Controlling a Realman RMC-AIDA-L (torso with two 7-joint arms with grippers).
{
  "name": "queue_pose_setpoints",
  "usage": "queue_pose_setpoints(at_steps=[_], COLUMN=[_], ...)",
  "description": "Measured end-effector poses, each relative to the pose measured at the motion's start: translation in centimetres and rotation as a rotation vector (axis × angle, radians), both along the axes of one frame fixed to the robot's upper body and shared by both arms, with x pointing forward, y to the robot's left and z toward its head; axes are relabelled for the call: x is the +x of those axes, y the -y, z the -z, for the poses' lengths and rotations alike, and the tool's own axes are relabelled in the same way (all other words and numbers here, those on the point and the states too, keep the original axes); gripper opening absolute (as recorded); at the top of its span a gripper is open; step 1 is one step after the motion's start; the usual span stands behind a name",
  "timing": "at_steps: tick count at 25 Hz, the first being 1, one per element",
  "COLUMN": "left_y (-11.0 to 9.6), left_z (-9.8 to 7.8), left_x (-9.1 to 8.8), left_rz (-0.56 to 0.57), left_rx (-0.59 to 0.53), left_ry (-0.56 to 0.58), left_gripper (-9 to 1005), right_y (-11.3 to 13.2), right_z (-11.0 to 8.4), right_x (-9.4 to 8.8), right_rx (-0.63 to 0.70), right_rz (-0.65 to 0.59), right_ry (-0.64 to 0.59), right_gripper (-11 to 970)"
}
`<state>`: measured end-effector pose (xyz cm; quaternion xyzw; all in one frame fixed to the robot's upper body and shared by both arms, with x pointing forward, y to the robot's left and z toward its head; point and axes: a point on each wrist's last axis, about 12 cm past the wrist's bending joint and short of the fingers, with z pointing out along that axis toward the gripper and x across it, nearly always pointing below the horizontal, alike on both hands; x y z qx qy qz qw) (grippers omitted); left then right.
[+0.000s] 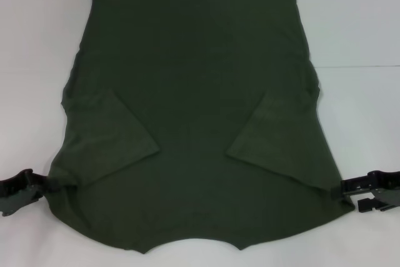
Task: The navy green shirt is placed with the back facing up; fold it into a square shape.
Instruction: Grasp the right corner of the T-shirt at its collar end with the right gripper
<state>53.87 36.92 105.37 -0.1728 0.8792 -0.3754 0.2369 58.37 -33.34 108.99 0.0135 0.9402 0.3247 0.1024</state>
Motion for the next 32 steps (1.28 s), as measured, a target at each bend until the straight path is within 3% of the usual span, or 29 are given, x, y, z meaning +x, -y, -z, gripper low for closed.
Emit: queue_pose_setpoints(at_steps=[32], left_y=[0.25], left_z=[0.01], left_x=[-0.06], left_rz=[0.007], left_rx=[-0.020], left_ry=[0.020], left_gripper=[28], right_y=[-0.77], right_z=[0.16], right_x=[0.49], right_rx=[-0.028], right_rz=[-0.024], right_ry=[0.033], right_gripper=[899])
